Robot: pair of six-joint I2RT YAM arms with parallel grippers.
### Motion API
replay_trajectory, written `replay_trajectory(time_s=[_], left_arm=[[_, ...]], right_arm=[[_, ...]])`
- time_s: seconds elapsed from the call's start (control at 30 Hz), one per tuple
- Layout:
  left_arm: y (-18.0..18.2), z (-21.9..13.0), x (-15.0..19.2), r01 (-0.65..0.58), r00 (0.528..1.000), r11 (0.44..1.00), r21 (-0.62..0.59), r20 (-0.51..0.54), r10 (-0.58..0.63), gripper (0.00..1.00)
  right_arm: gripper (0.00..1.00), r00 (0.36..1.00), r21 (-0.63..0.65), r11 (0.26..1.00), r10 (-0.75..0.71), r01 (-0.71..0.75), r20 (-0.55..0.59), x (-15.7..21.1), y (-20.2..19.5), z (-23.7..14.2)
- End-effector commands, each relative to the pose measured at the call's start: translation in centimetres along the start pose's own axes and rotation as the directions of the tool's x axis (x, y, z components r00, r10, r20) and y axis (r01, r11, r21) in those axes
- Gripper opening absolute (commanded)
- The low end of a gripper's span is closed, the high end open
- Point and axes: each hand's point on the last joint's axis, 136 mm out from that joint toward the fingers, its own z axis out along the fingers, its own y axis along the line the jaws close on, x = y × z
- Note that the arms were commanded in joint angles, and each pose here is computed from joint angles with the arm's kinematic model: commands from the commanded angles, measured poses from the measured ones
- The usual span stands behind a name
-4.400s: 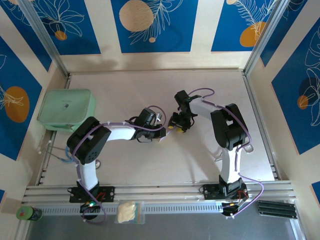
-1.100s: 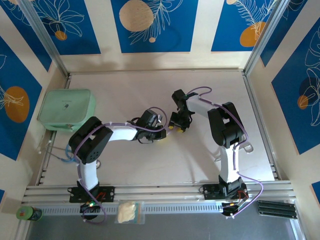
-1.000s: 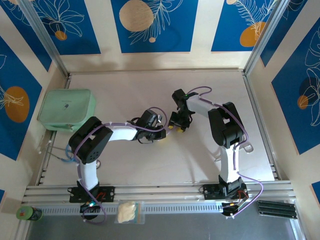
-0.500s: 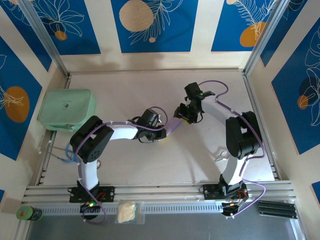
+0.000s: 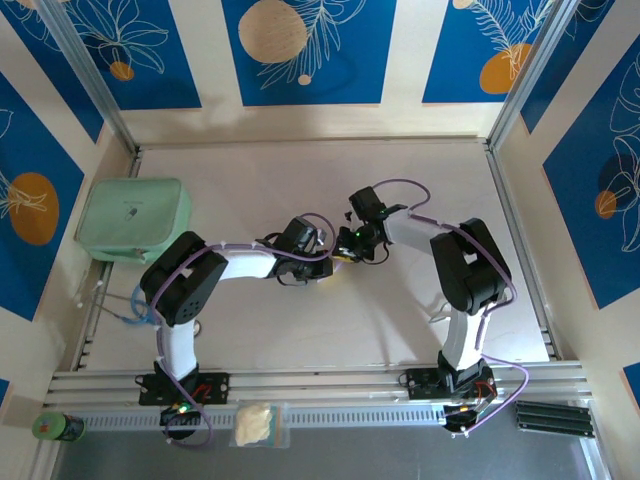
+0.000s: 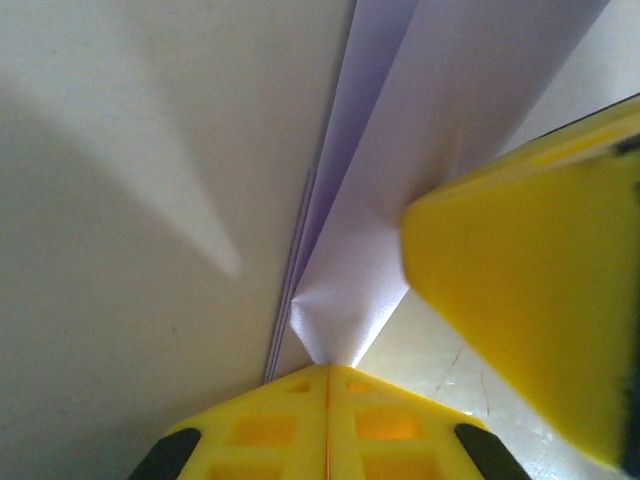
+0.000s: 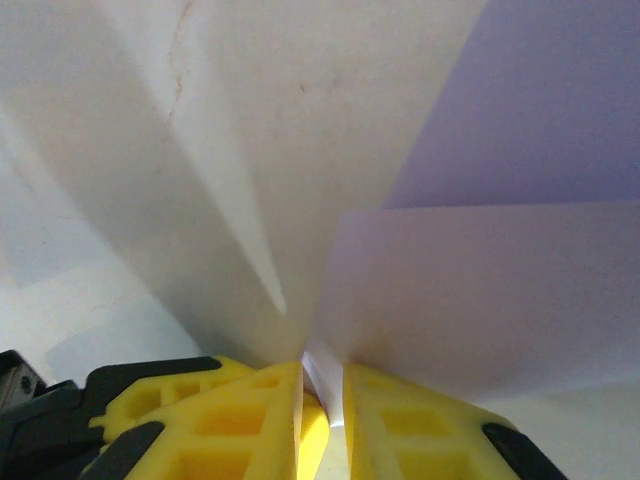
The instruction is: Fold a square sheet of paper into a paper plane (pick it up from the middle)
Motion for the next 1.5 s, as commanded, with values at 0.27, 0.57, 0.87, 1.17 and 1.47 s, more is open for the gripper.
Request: replay_trajectory(time_s=[0.27,0.57,0.87,1.17,1.47], left_arm=[[2.6,0.6,2.4,0.040,0.995,0.996,-0.082,-0.086,-0.047,0.08],[2.7,0.6,2.5,0.046,0.995,0.995,-0.086,-0.084,-0.053,0.08],[-0.3,-0.8,0.8,0.014,0.999,1.000,0.013,-0.032,-0.014,0.09],[-2.7,-1.6,-1.2,-0.043,0.999,0.997,0.069,0.012,0.042,0.13],[-0.4,-0.5,-0.6,-0.042,0.999,0.999,-0.003,-0.027,0.042,0.10]], right_arm=[[0.18,1.000,0.031,0.999,0.020,-0.020,0.010,-0.4,-2.0,1.3],[0.18,1.000,0.038,0.999,0.023,-0.024,0.010,-0.3,-2.7,1.5],[0.16,0.999,0.039,0.999,0.001,0.001,-0.036,1.5,-4.6,3.4],[0.14,0.998,0.031,0.999,-0.015,0.017,-0.065,2.0,-5.2,4.3],[0.12,0.997,0.049,0.999,-0.004,0.008,-0.080,2.2,-5.8,4.5]])
